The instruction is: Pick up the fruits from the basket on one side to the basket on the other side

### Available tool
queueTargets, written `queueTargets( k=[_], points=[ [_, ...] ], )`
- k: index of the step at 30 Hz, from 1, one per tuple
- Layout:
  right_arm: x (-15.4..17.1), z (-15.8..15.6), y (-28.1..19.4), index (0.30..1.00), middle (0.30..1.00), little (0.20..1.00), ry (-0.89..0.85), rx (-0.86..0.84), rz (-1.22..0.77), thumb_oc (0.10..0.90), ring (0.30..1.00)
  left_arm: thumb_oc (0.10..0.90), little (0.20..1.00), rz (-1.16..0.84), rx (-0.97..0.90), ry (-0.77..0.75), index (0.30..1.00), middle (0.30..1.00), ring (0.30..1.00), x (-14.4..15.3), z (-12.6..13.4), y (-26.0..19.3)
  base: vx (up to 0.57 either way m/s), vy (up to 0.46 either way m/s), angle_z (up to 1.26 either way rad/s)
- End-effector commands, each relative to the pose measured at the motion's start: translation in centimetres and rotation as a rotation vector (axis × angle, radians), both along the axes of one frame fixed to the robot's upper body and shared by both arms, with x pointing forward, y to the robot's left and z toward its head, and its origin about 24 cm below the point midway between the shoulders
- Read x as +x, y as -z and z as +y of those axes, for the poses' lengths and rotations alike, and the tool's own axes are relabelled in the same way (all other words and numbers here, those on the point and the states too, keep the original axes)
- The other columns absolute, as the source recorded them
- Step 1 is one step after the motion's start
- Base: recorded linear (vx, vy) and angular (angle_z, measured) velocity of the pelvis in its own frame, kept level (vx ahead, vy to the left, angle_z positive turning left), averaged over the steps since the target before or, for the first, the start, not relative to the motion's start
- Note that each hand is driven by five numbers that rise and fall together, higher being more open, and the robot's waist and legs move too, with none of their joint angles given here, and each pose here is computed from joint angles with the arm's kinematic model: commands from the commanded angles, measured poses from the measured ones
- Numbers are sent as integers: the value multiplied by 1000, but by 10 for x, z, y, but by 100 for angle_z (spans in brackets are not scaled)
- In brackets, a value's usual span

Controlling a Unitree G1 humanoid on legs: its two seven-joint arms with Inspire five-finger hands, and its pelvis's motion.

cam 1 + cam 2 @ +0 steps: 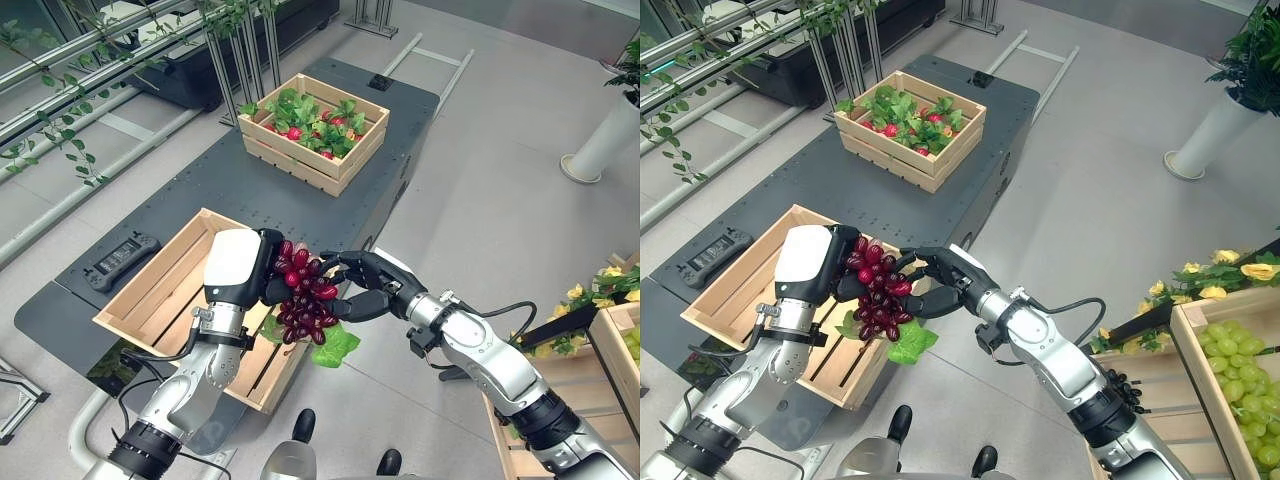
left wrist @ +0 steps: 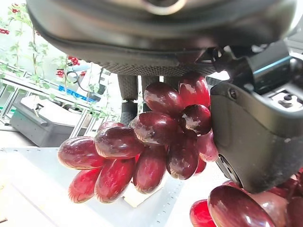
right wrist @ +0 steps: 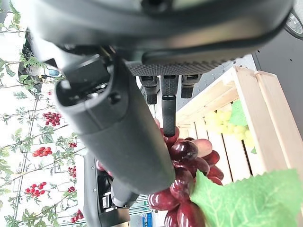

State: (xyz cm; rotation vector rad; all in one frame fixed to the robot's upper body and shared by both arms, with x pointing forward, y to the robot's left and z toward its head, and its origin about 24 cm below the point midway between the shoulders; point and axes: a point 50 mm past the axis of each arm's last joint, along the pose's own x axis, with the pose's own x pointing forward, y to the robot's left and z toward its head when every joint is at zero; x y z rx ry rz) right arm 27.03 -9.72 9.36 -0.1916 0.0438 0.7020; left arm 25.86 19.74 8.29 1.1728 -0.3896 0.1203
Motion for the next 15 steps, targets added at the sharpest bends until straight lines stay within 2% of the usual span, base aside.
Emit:
queueTargets(
  k=[1,7,15],
  points=[
    [-13,25,-22,900,900,900,-101,180,-49,800,900,400,300,-339,-147,142,300,300,300,13,-31,-65,0,0,0],
    [-15,26,-20,900,900,900,-107,224,-2,800,900,400,300,-330,-205,128,300,300,300,12,-29,-64,2,-4,2],
    [-23,39,-18,900,900,900,-230,331,129,800,900,400,300,-327,-195,101,300,300,300,14,-27,-62,0,0,0]
  ],
)
